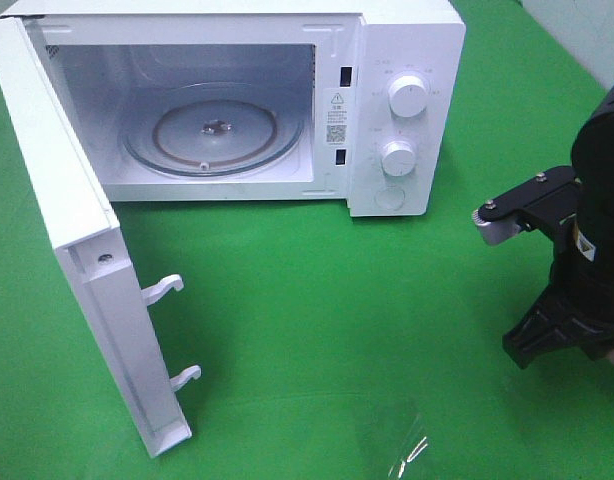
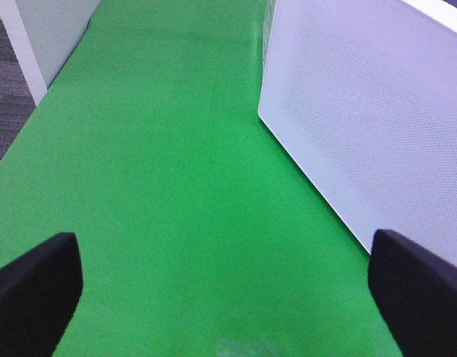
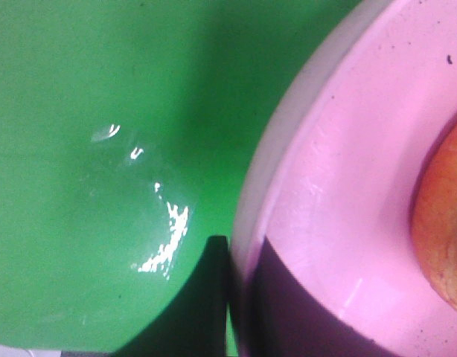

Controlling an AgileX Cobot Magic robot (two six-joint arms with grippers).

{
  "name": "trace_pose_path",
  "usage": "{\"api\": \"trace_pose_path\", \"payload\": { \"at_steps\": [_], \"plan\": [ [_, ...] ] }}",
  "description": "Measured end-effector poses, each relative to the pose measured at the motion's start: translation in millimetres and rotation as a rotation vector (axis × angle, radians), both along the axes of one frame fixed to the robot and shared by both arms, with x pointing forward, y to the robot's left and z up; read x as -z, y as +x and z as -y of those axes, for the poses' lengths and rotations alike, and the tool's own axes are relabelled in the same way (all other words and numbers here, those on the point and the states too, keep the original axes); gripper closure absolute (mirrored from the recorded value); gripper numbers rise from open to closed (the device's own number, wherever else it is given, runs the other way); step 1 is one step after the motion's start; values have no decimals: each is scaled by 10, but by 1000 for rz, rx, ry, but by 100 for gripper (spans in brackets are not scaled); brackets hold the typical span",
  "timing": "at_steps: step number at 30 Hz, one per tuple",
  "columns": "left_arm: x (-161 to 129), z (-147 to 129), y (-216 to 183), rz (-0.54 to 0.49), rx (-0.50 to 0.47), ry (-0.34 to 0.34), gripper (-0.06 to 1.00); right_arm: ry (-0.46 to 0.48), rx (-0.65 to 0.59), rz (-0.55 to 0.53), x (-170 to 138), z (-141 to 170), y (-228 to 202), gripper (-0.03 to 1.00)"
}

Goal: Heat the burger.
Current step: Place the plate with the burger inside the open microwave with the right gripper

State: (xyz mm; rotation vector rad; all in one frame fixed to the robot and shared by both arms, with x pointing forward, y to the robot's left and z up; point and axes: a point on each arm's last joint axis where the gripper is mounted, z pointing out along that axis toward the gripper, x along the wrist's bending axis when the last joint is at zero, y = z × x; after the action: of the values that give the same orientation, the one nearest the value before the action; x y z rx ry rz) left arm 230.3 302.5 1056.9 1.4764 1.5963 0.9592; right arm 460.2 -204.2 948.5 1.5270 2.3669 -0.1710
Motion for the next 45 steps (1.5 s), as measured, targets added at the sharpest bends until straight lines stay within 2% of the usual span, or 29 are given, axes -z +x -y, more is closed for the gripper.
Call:
{"api": "trace_pose_path", "payload": {
  "at_steps": [16, 25, 45],
  "plan": [
    [0, 0, 0, 0, 0, 0, -1, 33, -14, 63, -195, 156, -369, 94],
    [0, 0, 0, 0, 0, 0, -1, 36, -120, 71, -228, 86, -635, 94],
    [0, 0, 0, 0, 0, 0, -1, 16, -303, 58, -264, -166, -934, 94]
  ]
}}
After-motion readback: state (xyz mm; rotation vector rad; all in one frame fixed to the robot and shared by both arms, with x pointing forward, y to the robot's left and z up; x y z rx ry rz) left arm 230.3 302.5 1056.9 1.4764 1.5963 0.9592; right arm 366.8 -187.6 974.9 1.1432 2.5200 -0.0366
